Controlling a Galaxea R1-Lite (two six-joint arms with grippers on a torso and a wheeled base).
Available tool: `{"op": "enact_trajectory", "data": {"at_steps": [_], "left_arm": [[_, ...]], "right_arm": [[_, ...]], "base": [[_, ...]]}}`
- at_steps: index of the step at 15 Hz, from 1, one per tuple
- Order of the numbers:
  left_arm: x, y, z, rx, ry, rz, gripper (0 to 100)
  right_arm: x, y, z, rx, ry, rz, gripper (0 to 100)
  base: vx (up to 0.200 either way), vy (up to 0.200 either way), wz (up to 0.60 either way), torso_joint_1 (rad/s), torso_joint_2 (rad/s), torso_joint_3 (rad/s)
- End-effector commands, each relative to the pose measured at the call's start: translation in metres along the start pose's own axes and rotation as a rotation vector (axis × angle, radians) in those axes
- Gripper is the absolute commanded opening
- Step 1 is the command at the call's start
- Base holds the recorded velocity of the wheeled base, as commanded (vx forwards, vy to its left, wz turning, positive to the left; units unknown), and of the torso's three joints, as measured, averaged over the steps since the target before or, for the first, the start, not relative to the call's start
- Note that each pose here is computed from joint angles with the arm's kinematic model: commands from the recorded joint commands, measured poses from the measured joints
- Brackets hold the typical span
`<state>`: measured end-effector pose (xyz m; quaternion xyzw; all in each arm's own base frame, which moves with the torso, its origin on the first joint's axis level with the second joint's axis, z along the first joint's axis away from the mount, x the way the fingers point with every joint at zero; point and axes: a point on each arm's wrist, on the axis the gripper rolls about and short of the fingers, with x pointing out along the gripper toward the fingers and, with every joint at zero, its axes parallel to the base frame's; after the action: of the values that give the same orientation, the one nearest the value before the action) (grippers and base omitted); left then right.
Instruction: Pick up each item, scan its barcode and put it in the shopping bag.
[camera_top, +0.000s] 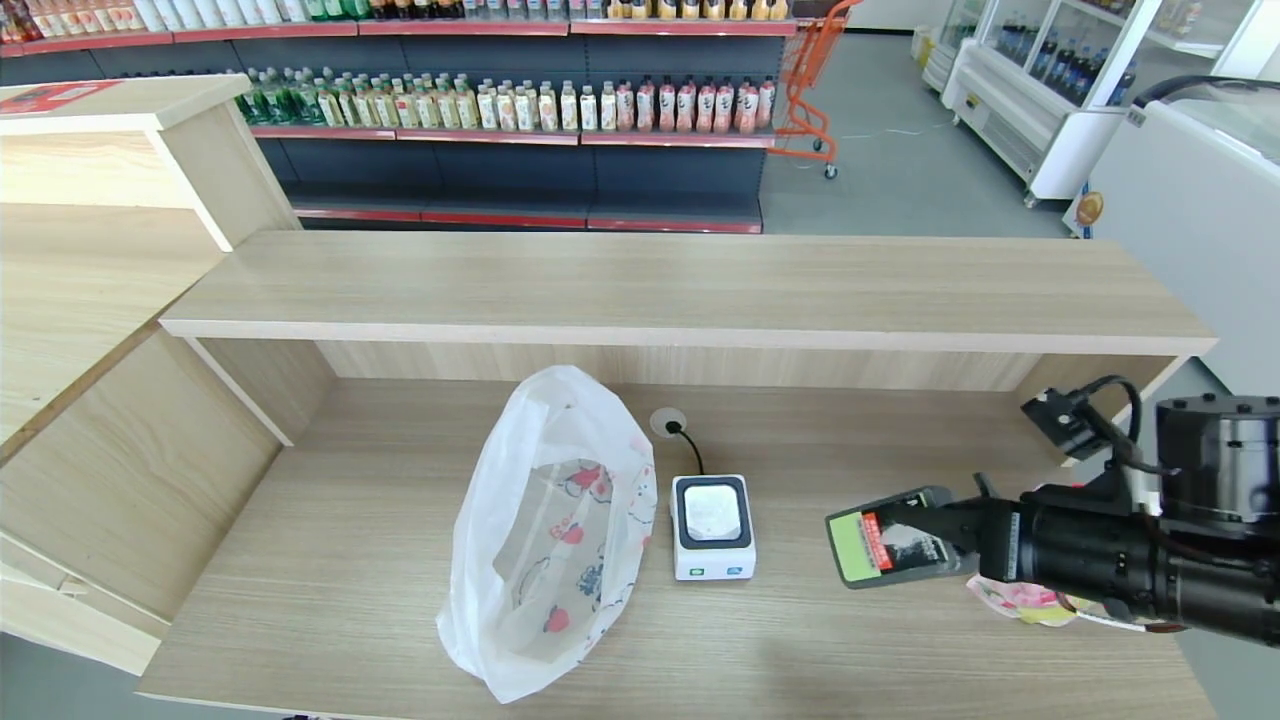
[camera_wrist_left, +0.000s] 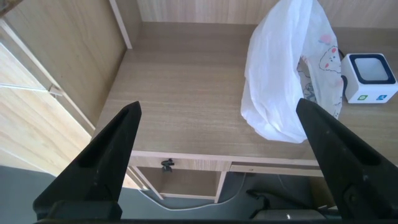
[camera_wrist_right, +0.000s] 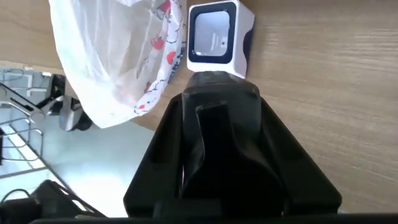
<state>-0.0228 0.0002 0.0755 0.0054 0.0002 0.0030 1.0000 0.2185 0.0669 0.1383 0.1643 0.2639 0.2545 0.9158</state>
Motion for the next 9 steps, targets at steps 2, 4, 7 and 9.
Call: {"op": "enact_trajectory", "data": {"at_steps": [2, 4, 7, 9], "left_arm": [[0.0, 0.0, 0.0, 0.0, 0.0, 0.0, 100], [0.0, 0.0, 0.0, 0.0, 0.0, 0.0, 100], [0.0, 0.0, 0.0, 0.0, 0.0, 0.0, 100], [0.0, 0.0, 0.0, 0.0, 0.0, 0.0, 100]], "right_arm": [[0.046, -0.006, -0.008, 0.122, 0.069, -0.007, 0], [0.086, 0.0, -0.007, 0.179, 0.048, -0.055, 0], [0.124, 0.008, -0.014, 0.165, 0.083, -0.046, 0], [0.133, 0.012, -0.016, 0.157, 0.088, -0.039, 0]], "base": [[0.0, 0.0, 0.0, 0.0, 0.0, 0.0], [0.0, 0.0, 0.0, 0.0, 0.0, 0.0], [0.0, 0.0, 0.0, 0.0, 0.0, 0.0], [0.0, 0.0, 0.0, 0.0, 0.0, 0.0]]}}
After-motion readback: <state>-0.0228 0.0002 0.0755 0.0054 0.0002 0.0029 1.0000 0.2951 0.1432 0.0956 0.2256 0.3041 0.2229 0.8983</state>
